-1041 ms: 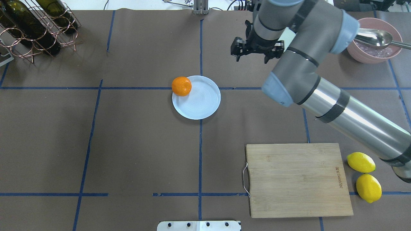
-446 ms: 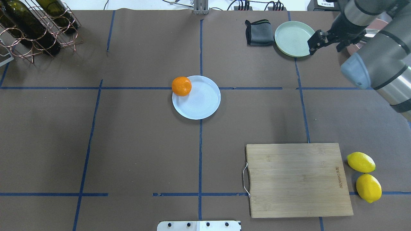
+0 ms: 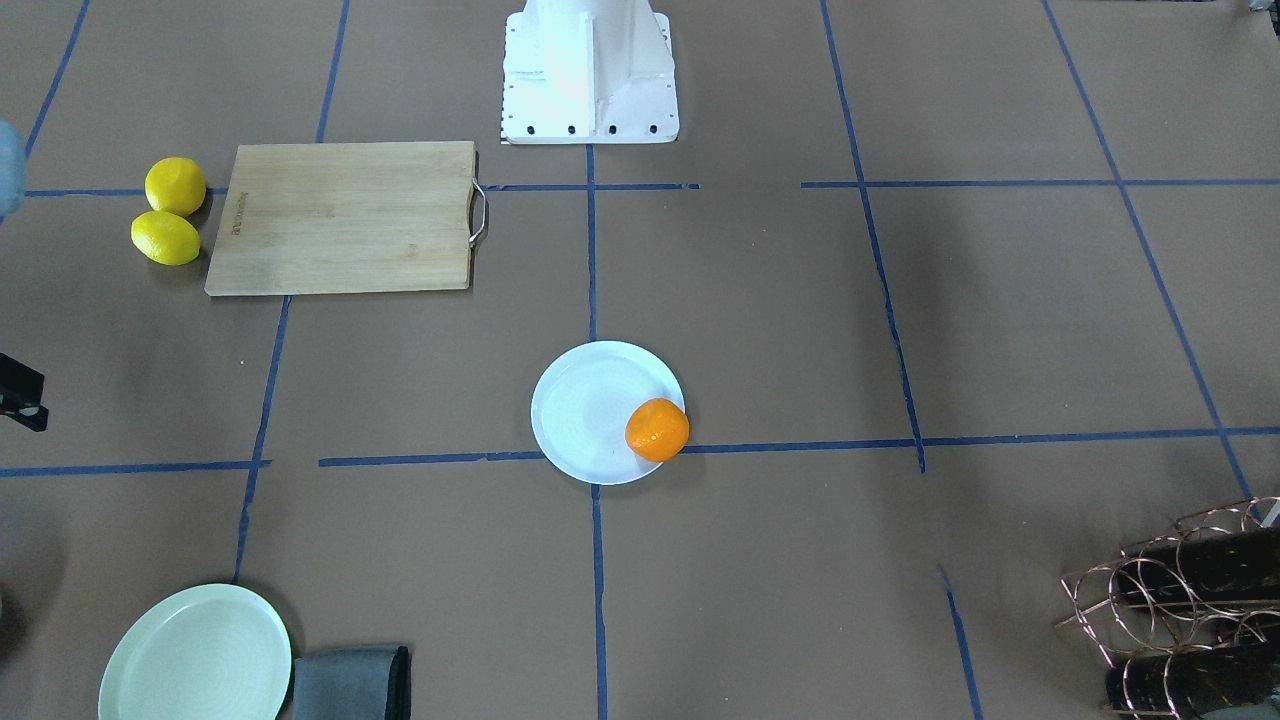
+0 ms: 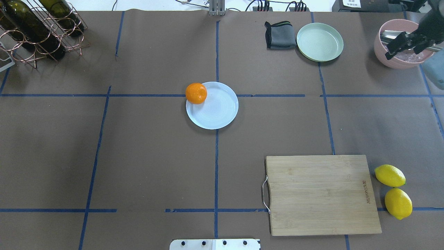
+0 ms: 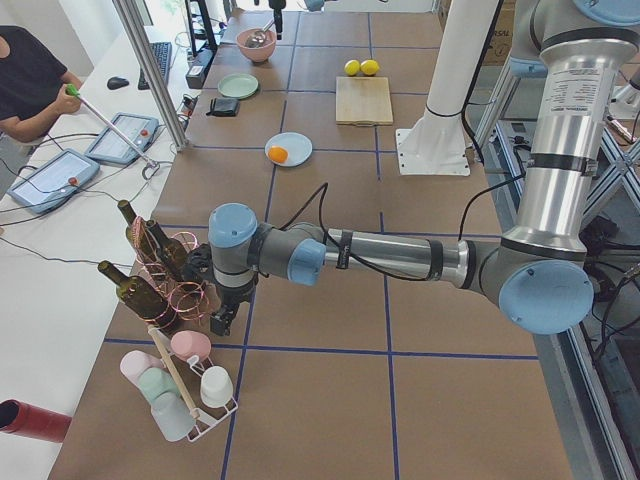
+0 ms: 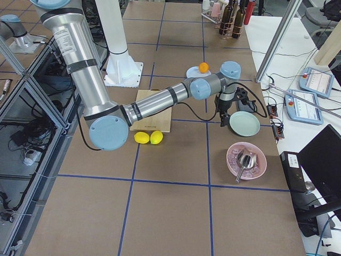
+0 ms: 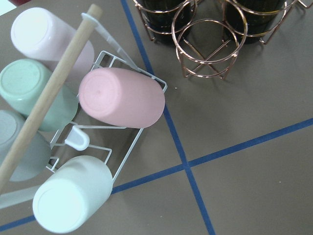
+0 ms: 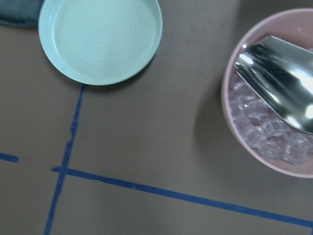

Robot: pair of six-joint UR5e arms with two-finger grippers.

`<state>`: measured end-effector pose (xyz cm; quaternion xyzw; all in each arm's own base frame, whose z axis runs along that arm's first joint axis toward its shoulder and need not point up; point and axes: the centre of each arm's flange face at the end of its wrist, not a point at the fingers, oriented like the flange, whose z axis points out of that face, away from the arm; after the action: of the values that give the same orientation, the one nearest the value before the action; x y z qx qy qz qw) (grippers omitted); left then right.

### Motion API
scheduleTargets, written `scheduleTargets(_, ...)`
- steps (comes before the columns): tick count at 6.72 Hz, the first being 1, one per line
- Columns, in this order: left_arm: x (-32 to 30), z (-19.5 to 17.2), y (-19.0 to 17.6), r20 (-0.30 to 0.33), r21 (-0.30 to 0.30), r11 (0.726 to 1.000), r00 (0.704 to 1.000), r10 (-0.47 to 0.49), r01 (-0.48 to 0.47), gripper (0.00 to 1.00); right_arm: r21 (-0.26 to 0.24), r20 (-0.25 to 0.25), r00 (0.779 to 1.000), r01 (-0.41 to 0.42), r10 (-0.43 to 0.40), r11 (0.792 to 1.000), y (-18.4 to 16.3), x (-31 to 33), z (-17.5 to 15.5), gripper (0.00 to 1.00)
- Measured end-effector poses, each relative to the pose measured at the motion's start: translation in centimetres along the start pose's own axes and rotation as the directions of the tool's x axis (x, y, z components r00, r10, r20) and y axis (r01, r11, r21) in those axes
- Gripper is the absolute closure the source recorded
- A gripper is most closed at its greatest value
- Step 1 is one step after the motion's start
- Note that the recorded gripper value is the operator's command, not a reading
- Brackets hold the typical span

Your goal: Pick orange to plate

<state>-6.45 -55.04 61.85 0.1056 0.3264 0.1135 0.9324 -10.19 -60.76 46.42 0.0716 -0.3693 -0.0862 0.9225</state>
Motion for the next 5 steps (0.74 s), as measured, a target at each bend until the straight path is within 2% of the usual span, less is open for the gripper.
scheduleTargets(3, -1.6, -0.8, 2.8, -0.065, -0.141, 0.975, 0.981, -0.184, 0.173, 0.00, -0.022, 0.124, 0.992, 0.025, -0.022, 0.999, 6.1, 13.9, -0.1, 0.00)
scheduleTargets(5, -1.4, -1.0, 4.9, -0.072, -0.169, 0.965, 0.974, -0.213, 0.199, 0.00, -0.019, 0.164, 0.986, -0.015, 0.018, 1.000, 9.3, 19.9, 0.2, 0.00)
